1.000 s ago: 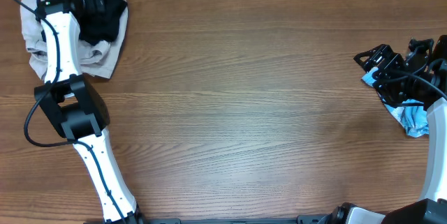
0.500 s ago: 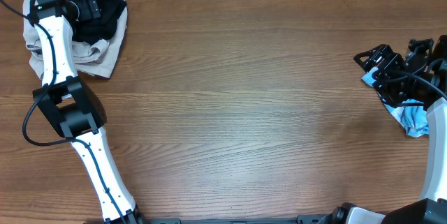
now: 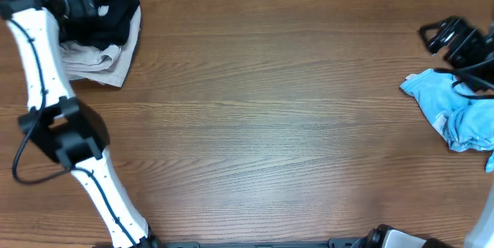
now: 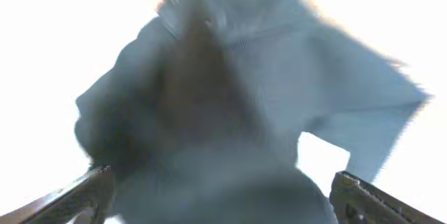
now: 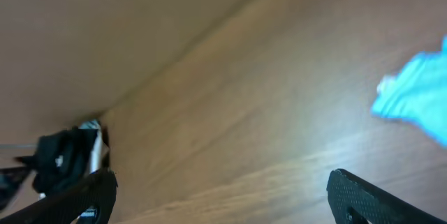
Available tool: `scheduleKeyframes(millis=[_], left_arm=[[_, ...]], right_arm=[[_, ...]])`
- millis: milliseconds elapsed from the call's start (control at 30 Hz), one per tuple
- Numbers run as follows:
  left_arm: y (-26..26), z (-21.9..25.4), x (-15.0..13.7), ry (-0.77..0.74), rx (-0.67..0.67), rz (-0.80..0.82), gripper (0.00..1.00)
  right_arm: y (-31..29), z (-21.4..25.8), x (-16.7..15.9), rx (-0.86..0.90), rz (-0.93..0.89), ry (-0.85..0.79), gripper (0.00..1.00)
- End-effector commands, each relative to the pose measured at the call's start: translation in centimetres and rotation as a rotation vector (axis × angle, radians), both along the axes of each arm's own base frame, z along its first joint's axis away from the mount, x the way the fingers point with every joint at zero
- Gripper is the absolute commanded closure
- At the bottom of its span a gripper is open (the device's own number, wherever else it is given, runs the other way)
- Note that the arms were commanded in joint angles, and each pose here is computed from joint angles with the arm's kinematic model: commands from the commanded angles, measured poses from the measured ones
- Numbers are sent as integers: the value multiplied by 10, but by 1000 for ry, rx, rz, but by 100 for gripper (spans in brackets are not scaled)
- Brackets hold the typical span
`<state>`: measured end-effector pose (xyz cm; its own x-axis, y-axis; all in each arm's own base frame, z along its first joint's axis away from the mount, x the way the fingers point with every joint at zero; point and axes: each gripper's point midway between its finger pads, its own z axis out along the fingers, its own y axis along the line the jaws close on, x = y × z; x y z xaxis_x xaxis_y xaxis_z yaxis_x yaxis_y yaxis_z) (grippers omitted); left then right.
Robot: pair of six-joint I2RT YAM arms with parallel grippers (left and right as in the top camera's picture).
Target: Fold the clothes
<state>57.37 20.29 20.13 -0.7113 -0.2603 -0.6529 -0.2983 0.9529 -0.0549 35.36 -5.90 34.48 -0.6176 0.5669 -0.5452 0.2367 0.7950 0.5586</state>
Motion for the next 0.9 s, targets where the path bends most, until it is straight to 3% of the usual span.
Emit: scheduleKeyframes(millis=[0,67,200,433,633,867], left_arm=[[-8,126,-34,-201,72,19,0],[-15,168,-53,-267,97,19,0],[-26,208,-81,-318,115,18,0],[-31,226,-94,-348,127,18,0],[-32,218,-95,-319,116,17,0],[-32,217,-95,-315,114,17,0]], right_arm=[[9,70,-20,-100,15,-170,0],[15,102,-35,-154,28,-245,0],[19,136,-62,-234,1,-315,0],[36,180,-129,-359,-39,-436,0],[54,179,-171,-367,-39,-448,0],[56,142,-187,-329,-40,-291,0]])
